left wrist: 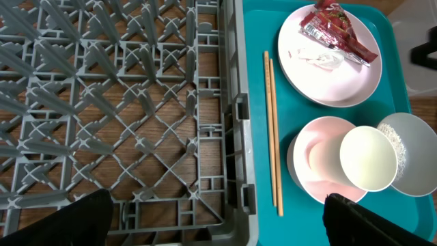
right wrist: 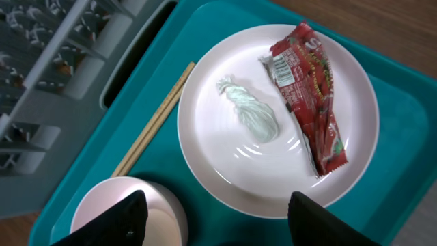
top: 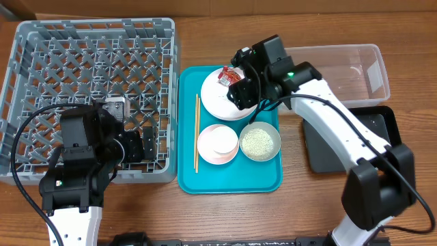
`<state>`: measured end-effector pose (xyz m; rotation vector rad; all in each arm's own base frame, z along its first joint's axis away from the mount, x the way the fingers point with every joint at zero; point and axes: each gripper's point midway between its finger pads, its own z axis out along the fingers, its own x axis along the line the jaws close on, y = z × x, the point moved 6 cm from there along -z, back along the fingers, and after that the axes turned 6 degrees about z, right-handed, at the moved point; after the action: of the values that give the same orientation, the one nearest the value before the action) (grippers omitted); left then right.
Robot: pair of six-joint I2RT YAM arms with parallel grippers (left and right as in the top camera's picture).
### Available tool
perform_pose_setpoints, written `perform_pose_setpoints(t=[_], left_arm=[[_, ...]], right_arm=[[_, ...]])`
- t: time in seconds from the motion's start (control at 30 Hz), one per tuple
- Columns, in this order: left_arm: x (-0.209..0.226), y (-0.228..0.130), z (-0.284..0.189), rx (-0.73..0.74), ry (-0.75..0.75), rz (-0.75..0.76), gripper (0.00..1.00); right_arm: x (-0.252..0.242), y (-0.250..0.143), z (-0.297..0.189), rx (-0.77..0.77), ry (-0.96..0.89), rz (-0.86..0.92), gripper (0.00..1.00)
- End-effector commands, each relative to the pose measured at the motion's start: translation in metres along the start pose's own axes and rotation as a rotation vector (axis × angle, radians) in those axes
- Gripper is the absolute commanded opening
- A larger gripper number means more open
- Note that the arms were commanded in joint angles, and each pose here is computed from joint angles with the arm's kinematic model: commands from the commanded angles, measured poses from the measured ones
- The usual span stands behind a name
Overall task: Sort waste into correct bins and load items into the dishwasher
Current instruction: 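Reach the right gripper to the white plate and grasp the tissue, then carry the tissue with the right gripper and drop it in the clear bin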
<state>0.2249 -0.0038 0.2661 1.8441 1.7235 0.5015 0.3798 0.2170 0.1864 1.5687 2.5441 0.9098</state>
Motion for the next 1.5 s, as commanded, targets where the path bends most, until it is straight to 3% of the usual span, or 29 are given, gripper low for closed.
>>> perform_pose_setpoints(t=[0.0,0.2,0.47,0.9,1.1,1.13,1.17,1.23,1.47], left_arm=[[-0.003,0.008,-0.005,-0.027,-0.015,-0.003,1.0],[-0.002,0.007,-0.004,-0.023,-0.015,-0.004,1.0],[-0.003,0.005,-0.004,-0.009,-0.017,-0.007,1.0],[-0.002,0.005,-0.004,-0.006,-0.017,-0.007,1.0],[-0.002,0.005,-0.004,-0.006,-0.017,-0.008,1.0],[-0.002,0.005,-0.004,-0.006,-0.017,-0.007,1.0],[-0.002,0.005,-0.004,-0.006,-0.017,-0.007,1.0],[-0.002,0.005,-0.004,-0.007,-0.017,-0.007,1.0],[-0.002,0.005,-0.004,-0.007,-0.016,-0.007,1.0]], right_arm=[[-0.007,0.006,0.013,-0.008,-0.025,-0.002,0.67],[-0.012,0.005,0.045,0.007,-0.022,0.036,0.67],[-0.015,-0.007,0.09,0.05,-0.014,0.029,0.6],[-0.023,-0.005,0.112,0.009,-0.139,0.047,0.53],[-0.024,-0.008,0.115,0.024,-0.141,0.05,0.29],[-0.024,-0.009,0.115,0.028,-0.142,0.051,0.24],[-0.024,-0.01,0.115,0.031,-0.142,0.051,0.12],[-0.023,-0.009,0.112,0.031,-0.141,0.052,0.04],[-0.026,0.023,0.039,-0.092,-0.155,0.073,0.04]])
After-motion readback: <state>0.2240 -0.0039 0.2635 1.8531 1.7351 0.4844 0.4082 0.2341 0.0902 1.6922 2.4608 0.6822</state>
